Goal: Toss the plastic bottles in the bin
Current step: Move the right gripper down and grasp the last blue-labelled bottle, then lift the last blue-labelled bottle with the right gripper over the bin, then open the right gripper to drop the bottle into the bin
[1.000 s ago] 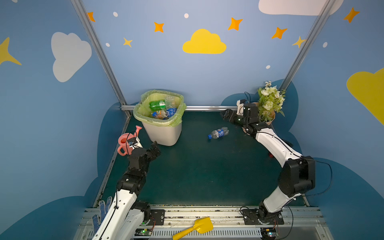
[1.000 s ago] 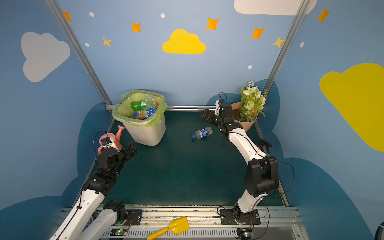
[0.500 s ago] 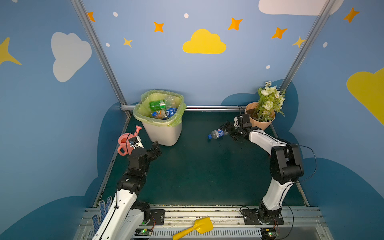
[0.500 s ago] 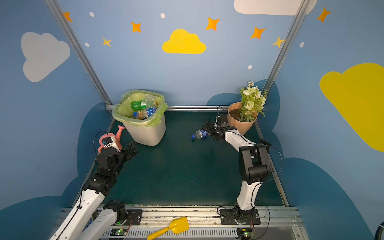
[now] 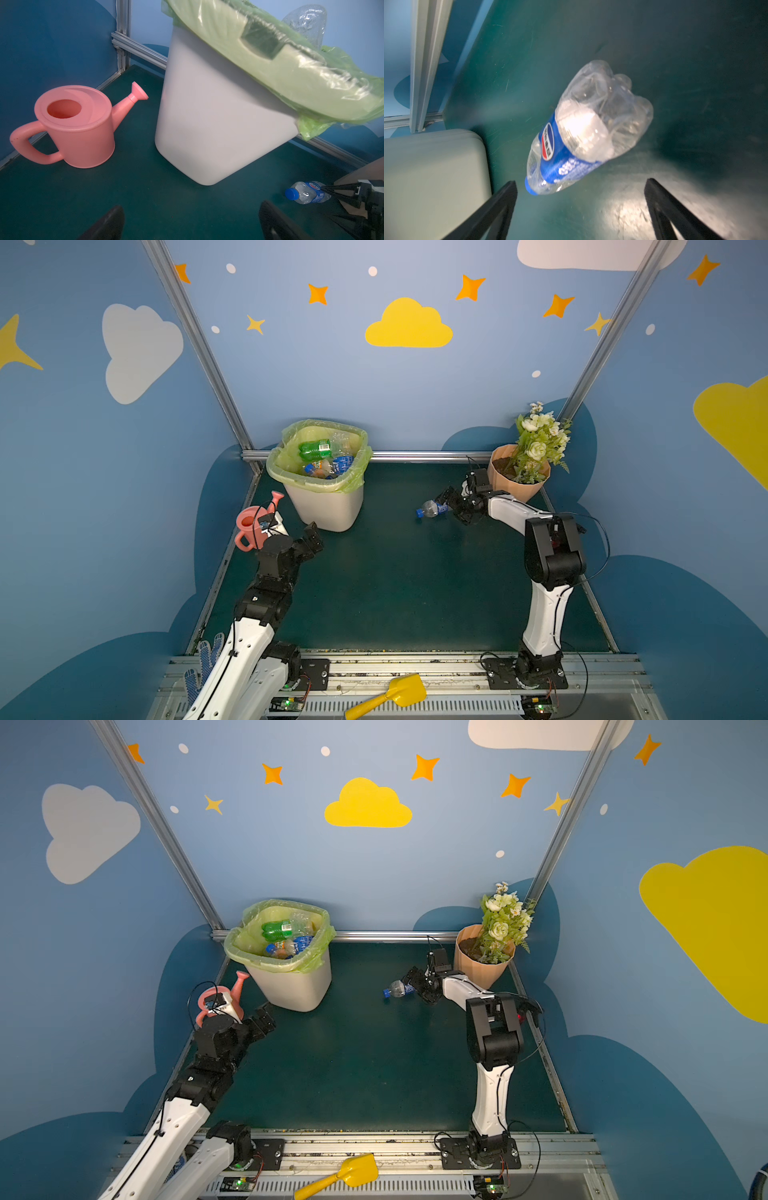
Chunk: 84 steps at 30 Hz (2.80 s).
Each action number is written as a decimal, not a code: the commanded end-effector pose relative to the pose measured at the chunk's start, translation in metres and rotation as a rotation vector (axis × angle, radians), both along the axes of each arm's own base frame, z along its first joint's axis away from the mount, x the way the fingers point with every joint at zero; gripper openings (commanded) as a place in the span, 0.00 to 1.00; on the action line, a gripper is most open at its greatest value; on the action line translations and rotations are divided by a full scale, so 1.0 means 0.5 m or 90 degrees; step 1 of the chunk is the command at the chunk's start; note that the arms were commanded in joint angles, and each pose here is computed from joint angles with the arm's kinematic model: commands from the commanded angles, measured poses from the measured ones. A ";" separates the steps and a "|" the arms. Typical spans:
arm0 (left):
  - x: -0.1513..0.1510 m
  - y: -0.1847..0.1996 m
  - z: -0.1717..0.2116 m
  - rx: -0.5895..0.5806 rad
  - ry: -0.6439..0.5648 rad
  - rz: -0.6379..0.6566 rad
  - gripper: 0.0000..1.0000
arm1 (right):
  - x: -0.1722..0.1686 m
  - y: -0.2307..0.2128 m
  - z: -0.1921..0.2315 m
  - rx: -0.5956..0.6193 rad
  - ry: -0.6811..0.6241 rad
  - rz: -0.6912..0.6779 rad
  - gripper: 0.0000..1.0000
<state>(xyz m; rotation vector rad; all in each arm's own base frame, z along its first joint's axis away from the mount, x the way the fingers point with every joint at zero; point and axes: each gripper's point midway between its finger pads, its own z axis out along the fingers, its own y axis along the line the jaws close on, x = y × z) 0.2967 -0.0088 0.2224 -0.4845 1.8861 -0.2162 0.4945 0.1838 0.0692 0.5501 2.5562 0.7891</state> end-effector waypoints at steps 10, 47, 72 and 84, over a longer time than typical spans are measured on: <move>0.001 0.005 -0.003 0.019 0.001 0.002 1.00 | 0.031 0.032 -0.049 -0.043 0.052 0.045 0.95; -0.030 0.024 0.008 0.008 -0.016 0.033 1.00 | 0.004 0.126 0.269 0.076 -0.249 0.196 0.50; -0.048 0.040 -0.009 -0.005 -0.007 0.066 1.00 | -0.209 0.459 0.840 0.318 -0.716 0.368 0.50; -0.055 0.037 -0.016 -0.001 0.002 0.057 1.00 | -0.209 0.584 0.811 0.254 -0.650 0.502 0.94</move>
